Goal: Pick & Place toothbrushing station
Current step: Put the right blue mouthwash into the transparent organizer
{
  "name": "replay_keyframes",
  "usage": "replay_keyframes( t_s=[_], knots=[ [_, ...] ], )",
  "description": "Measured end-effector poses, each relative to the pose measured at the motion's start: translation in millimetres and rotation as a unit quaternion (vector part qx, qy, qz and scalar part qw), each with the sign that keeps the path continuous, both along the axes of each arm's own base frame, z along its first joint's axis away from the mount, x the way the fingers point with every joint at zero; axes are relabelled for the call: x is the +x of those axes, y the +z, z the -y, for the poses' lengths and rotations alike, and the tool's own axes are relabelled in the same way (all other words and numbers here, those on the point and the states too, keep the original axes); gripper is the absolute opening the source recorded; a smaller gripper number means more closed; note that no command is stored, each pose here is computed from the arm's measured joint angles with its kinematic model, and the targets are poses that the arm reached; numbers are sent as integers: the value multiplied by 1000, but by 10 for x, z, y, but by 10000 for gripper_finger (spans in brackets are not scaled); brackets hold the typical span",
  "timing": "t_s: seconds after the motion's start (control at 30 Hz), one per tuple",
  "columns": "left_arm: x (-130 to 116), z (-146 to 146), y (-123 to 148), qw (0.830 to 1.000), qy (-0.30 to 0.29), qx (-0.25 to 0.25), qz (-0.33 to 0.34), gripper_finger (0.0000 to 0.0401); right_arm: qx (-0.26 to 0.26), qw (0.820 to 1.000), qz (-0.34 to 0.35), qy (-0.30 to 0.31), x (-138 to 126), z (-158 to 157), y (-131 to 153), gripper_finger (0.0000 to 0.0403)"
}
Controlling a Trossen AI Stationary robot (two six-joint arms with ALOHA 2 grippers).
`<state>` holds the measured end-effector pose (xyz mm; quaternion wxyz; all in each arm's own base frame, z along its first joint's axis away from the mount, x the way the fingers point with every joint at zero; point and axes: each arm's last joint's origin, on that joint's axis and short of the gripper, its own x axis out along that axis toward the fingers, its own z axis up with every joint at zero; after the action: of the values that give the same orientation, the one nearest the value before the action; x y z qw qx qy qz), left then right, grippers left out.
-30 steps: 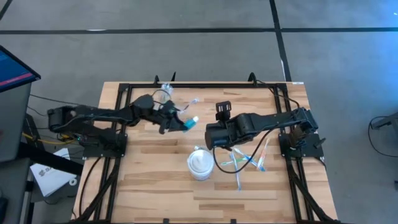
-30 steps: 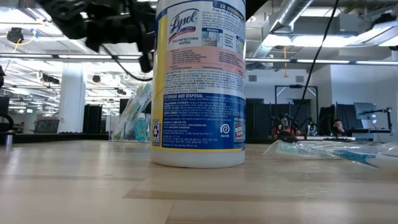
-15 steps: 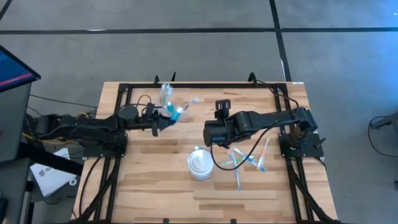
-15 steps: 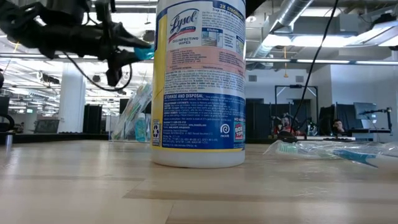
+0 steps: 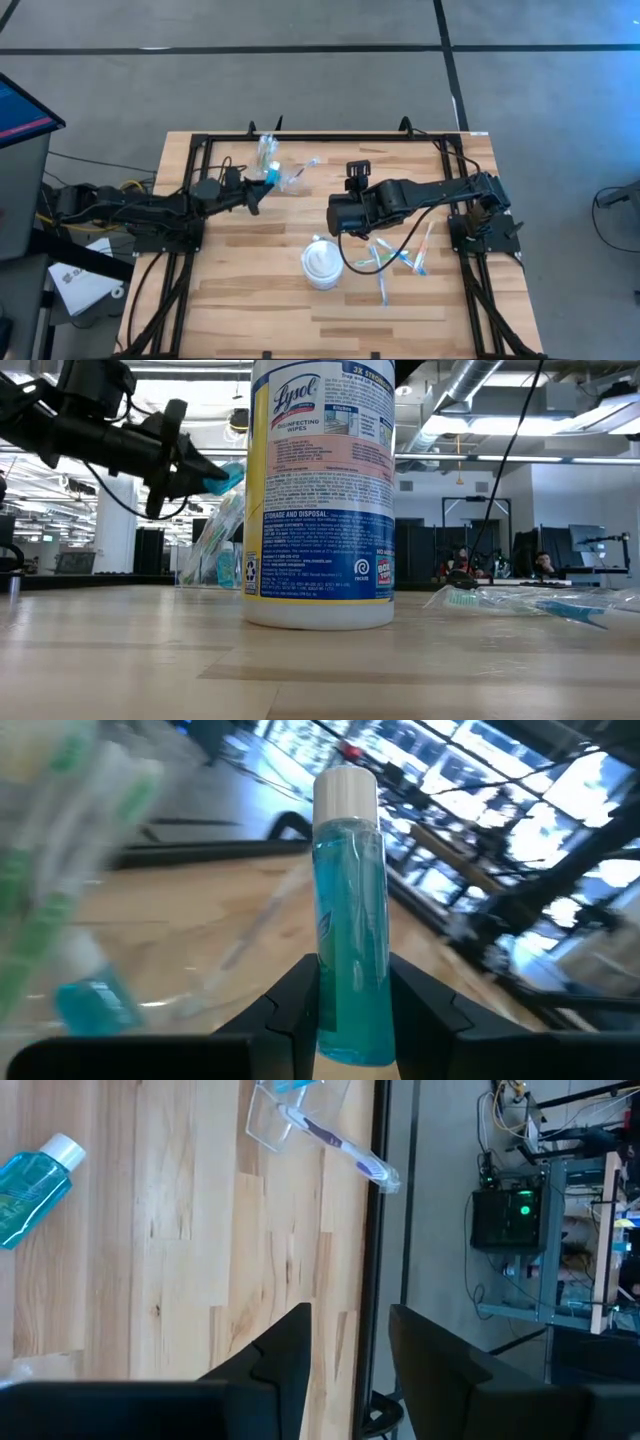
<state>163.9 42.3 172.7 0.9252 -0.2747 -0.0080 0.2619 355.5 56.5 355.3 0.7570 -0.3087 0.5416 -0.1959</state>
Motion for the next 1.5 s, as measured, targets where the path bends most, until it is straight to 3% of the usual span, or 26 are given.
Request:
replay_keyframes(
  t_s=[0.3,0.63,1.0,1.5],
  knots=[
    [-85,-19,-119,998,63,24,-19,90,-1,1000,-2,-1,3,21,0,127],
    [-94,64,-104,986,125,97,-57,90,-2,1000,-2,-8,12,80,1,127],
    [-15,166,-223,974,170,119,-87,90,-2,1000,-3,-10,13,94,1,127],
    [171,149,-464,966,184,149,-101,90,-3,1000,-6,-9,10,95,0,127]
  ],
)
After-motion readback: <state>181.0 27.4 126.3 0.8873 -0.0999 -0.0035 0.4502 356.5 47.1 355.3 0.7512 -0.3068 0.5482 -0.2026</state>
